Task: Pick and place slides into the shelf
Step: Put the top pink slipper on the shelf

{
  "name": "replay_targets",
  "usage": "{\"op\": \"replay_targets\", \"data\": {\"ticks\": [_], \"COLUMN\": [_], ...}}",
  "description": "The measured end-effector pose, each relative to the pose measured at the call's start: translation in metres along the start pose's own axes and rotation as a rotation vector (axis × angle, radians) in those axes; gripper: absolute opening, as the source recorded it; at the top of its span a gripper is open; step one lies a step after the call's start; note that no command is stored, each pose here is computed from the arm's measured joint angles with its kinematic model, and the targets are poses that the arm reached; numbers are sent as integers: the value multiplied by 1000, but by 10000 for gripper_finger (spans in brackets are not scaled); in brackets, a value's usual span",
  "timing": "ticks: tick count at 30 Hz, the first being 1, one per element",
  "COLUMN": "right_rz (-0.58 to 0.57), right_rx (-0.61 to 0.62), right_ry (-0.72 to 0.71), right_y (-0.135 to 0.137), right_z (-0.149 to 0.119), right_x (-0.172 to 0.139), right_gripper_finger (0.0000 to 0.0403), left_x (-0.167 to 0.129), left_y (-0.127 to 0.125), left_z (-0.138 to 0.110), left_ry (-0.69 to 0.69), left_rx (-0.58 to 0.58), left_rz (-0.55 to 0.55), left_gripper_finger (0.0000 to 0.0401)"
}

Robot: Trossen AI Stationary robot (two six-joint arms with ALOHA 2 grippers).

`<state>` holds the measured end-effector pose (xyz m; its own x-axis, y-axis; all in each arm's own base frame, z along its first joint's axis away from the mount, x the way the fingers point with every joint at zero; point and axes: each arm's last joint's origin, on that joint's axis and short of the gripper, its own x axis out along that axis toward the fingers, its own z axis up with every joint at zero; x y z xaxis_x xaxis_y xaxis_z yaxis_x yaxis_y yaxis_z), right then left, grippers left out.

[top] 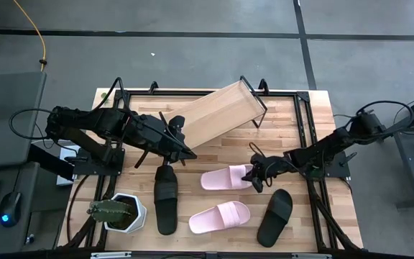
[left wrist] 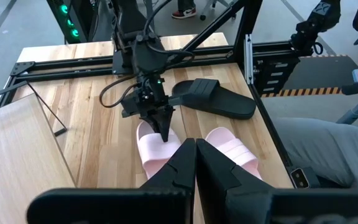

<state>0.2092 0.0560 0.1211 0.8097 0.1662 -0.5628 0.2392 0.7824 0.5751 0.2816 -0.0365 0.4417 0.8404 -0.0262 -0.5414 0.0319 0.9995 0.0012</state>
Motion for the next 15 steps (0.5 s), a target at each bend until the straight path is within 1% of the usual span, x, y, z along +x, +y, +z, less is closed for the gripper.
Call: {"op": "replay_targets", "data": {"ticks": [4, 9, 15], "right_rz": [24, 73, 20], "right_rx": [-21, -51, -103], "right_ry": [8, -22, -1], "right_y": [-2, 4, 17], "right_z": [6, 23, 43], "right_x": [-1, -9, -28], "right_gripper_finger": [1, 1, 0], "left_x": [0, 0, 0], "left_y": [0, 0, 0], "left_z": [0, 0, 0], "left_ry": [1, 1, 4], "left_rx": [0, 0, 0], "left_rz": [0, 0, 0], "left_gripper_finger": [1, 1, 1]}}
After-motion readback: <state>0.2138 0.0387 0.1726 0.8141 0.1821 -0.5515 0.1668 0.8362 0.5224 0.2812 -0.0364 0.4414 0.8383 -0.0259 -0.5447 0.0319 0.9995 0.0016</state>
